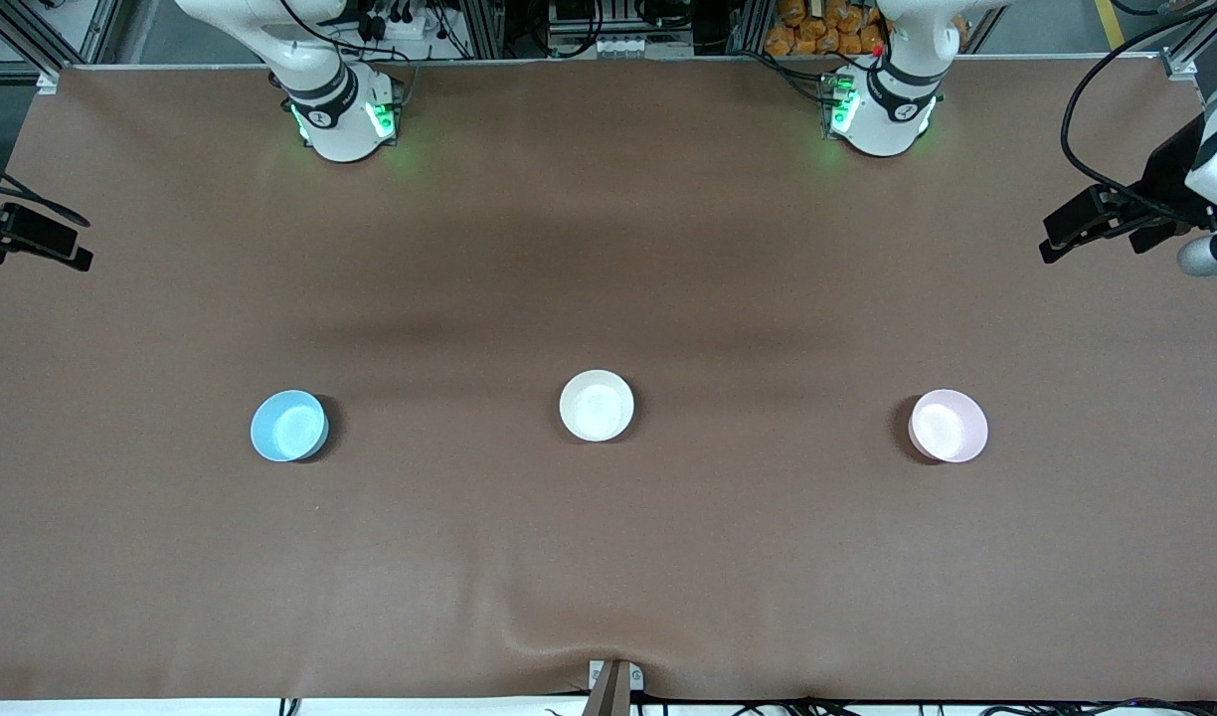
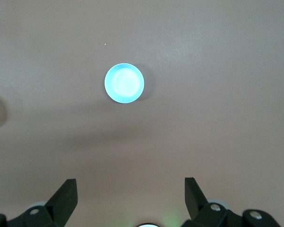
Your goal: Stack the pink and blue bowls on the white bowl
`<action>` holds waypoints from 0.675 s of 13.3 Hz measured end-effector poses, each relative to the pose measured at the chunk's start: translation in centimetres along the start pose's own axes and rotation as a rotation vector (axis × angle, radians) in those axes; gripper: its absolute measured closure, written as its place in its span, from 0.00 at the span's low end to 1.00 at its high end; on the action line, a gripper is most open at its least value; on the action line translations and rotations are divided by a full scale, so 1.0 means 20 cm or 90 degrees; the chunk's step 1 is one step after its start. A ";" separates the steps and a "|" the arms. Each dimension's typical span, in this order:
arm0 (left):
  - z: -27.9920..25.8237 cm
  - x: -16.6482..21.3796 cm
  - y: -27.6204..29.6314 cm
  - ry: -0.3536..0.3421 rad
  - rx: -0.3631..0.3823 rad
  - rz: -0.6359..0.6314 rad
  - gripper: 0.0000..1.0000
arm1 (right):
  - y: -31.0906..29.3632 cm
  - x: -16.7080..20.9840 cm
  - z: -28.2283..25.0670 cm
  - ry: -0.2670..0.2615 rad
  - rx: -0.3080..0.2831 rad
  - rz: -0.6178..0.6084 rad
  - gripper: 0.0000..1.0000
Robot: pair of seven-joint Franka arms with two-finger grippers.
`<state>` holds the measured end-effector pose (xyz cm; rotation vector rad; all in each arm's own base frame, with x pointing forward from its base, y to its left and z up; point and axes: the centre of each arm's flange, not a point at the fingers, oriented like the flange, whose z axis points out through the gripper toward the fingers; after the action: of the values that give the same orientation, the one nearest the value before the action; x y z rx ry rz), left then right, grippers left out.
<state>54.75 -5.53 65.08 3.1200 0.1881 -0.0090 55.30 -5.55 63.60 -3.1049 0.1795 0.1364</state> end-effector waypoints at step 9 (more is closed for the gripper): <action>0.01 0.00 0.00 -0.004 0.003 0.003 0.00 | 0.00 0.00 0.00 0.000 0.000 0.000 0.00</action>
<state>54.82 -5.45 64.88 3.1242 0.1806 -0.0188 55.30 -5.55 63.60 -3.1053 0.1795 0.1373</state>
